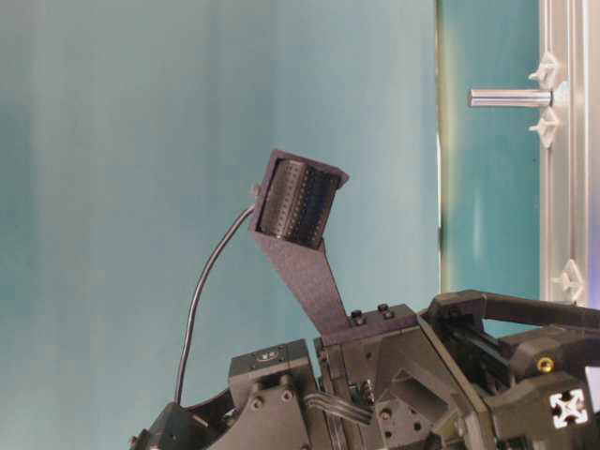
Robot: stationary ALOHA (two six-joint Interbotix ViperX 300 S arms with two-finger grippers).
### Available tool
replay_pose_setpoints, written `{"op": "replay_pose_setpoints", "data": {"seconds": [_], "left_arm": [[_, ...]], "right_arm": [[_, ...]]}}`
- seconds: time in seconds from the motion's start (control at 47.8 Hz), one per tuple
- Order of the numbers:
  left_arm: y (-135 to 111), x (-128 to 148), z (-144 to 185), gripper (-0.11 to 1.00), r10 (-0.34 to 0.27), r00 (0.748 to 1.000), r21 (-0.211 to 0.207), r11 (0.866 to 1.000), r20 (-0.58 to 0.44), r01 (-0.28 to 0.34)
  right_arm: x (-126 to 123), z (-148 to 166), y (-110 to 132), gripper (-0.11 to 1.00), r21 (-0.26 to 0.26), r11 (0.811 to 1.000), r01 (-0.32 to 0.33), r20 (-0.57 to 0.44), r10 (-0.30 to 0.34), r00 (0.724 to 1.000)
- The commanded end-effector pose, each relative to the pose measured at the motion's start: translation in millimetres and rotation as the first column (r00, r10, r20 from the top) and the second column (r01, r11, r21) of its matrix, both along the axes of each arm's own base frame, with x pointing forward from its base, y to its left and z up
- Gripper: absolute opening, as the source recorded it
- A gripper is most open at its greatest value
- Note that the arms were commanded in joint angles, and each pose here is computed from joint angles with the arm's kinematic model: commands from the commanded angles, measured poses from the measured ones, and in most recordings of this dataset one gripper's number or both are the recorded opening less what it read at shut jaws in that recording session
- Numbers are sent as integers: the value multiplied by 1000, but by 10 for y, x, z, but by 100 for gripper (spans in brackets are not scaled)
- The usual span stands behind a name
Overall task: Insert the large gear onto the shaft.
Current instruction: 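Close the left gripper fingers on the blue gear hub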
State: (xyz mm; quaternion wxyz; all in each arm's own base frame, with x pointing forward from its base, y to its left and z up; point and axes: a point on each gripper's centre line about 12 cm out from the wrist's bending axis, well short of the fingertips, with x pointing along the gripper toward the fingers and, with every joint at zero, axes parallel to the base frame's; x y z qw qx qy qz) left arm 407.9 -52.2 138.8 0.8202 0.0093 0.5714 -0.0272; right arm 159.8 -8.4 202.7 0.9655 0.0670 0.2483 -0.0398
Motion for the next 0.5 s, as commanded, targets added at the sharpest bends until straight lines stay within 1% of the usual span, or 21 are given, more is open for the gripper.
{"op": "replay_pose_setpoints", "data": {"seconds": [0.0, 0.167, 0.293, 0.481], "left_arm": [[-43, 51, 155, 95, -8, 999, -5, 1000, 46, 8], [-46, 25, 110, 95, -9, 1000, -2, 1000, 28, 9], [-54, 72, 113, 95, -9, 999, -5, 1000, 37, 9], [-52, 103, 45, 95, -7, 1000, -3, 1000, 24, 7]], "right_arm": [[21, 35, -3, 6, 12, 1000, 7, 8, -7, 1000], [21, 35, -3, 6, 12, 1000, 7, 8, -7, 1000], [21, 35, -3, 6, 12, 1000, 7, 8, -7, 1000], [20, 34, -3, 6, 12, 1000, 7, 7, -7, 1000]]}}
